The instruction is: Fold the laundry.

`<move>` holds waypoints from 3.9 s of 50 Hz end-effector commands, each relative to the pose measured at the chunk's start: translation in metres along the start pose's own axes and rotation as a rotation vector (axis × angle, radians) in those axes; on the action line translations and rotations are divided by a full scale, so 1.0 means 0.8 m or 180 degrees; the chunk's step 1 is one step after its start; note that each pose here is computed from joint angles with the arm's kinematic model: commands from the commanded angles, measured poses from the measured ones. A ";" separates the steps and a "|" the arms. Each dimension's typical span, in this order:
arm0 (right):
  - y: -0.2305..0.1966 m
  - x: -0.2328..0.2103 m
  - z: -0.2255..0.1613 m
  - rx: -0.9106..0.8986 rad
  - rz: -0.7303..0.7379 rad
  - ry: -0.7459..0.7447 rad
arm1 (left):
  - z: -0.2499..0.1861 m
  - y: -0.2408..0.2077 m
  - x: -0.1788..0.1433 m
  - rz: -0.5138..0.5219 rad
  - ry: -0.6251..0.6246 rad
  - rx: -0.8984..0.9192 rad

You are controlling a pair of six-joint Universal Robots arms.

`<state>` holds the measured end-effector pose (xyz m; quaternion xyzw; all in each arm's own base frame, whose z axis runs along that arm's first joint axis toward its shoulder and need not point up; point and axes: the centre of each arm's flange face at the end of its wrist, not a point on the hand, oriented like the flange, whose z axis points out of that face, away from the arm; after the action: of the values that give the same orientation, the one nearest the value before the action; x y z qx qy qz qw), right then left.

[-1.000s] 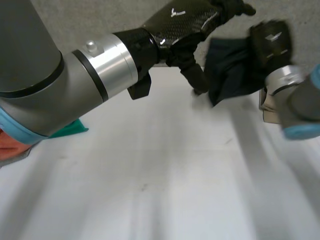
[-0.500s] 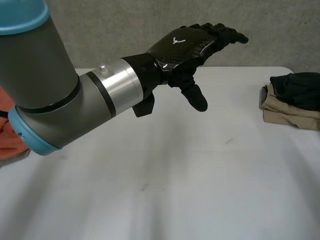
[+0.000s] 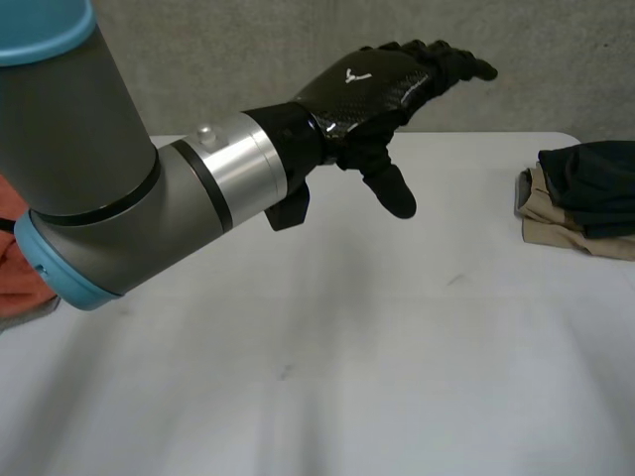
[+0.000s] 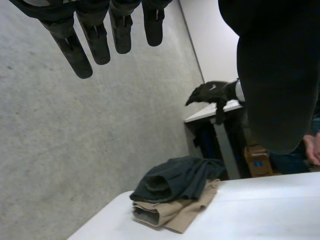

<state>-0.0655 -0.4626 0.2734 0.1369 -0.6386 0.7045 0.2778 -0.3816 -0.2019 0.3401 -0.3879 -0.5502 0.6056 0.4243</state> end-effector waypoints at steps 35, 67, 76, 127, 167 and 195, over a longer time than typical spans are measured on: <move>-0.143 -0.330 -0.305 0.0986 0.0303 -0.2601 | -0.230 0.249 -0.466 0.2890 -0.3943 -0.2464; -0.149 -0.276 -0.264 0.0851 0.0313 -0.1952 | -0.019 0.145 -0.036 0.1446 -0.1872 -0.0998; -0.147 -0.269 -0.260 0.0568 0.0401 -0.1967 | -0.009 0.178 -0.006 0.1120 -0.1639 -0.1334; -0.163 -0.305 -0.347 0.0143 0.0511 -0.2231 | -0.083 0.150 -0.075 0.0076 -0.2345 -0.1227; -0.228 -0.388 -0.209 0.1417 0.0071 -0.1476 | -0.069 0.055 -0.064 0.0293 -0.2169 -0.0498; -0.081 -0.368 -0.381 -0.1379 0.1320 -0.2698 | -0.077 0.021 -0.060 0.0404 -0.2173 -0.0268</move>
<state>0.2492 -0.2055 0.1571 0.2399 -0.8352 0.4782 -0.1276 -0.3095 -0.2276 0.3186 -0.2133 -0.6583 0.7038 0.1603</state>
